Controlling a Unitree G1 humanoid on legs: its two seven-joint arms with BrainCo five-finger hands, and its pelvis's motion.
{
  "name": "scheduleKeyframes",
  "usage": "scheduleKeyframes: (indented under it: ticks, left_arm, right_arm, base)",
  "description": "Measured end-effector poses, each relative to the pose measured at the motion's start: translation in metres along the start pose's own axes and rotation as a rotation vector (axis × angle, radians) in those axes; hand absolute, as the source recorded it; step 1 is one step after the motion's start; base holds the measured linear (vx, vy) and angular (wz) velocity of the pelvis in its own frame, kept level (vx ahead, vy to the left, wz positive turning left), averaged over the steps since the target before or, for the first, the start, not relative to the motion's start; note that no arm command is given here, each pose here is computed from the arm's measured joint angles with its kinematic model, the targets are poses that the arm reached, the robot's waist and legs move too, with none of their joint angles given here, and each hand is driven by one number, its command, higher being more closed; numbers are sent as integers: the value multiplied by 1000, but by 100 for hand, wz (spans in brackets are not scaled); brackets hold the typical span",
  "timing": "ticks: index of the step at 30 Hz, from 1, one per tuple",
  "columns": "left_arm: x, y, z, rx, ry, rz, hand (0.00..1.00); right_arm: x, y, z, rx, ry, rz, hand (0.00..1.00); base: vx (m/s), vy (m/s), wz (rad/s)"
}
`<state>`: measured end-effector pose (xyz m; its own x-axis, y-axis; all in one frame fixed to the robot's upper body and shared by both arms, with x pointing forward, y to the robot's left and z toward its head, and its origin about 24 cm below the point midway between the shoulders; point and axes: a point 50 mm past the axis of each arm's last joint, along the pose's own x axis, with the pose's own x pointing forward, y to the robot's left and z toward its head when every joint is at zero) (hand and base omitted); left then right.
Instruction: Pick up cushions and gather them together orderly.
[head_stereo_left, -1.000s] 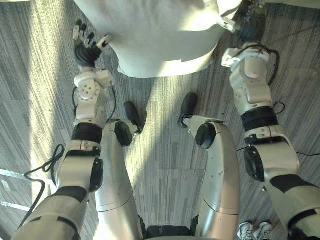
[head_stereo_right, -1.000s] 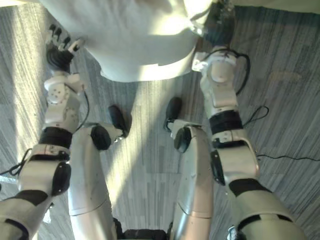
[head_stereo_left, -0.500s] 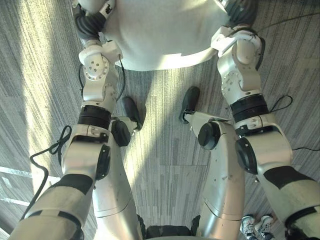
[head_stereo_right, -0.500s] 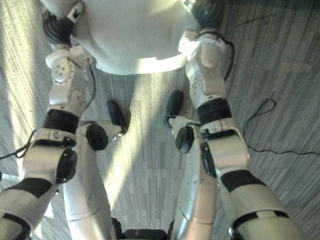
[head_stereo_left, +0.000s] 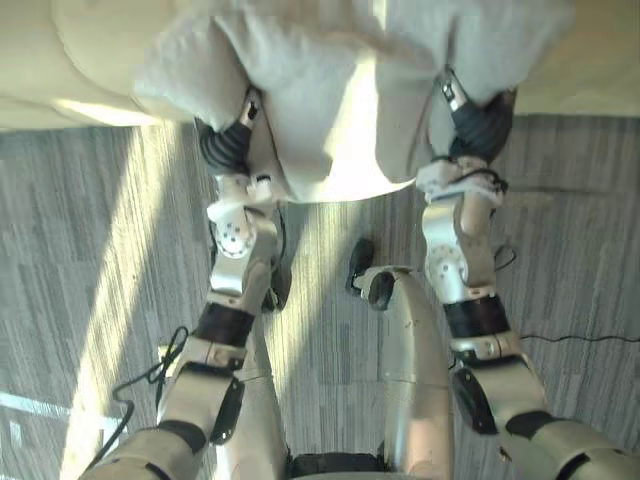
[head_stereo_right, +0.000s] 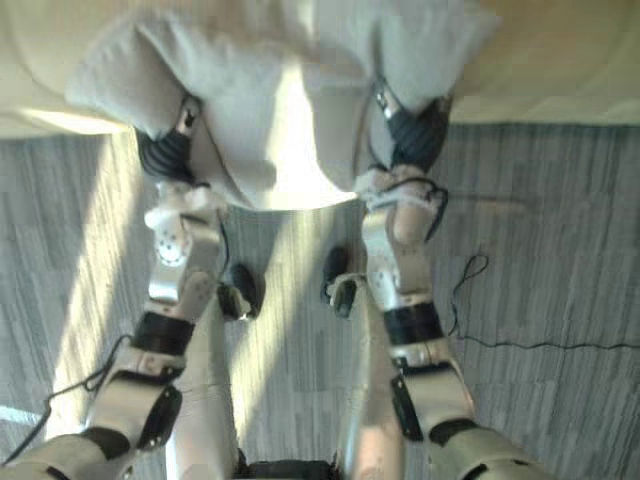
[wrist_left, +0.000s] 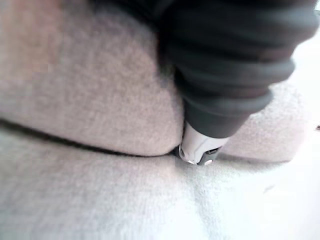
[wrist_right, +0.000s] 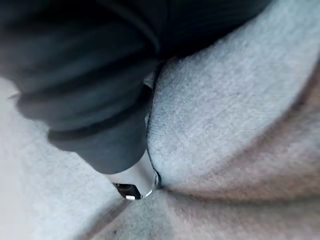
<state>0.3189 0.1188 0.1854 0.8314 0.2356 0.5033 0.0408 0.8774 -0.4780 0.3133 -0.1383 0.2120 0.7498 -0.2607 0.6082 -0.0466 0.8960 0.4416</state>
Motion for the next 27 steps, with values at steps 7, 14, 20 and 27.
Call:
scheduleKeyframes:
  ticks: [7, 14, 20, 27]
  left_arm:
    - [-67, 31, -14, 0, 127, 43, 100]
    - [-113, 58, -18, 50, 241, 90, 100]
    - [-130, 68, -24, 103, 321, 86, 100]
    - [-135, 77, -27, 150, 359, 90, 100]
  right_arm:
    - [-73, -29, -11, -145, 130, 16, 100]
    - [-120, -46, -16, -305, 255, 101, 100]
    - [-142, -68, -44, -373, 438, 79, 100]
    - [-150, -79, -61, -370, 552, 104, 100]
  base:
    - [186, 16, 3]
    - [146, 64, 5]
    - [80, 71, 7]
    - [201, -47, 1]
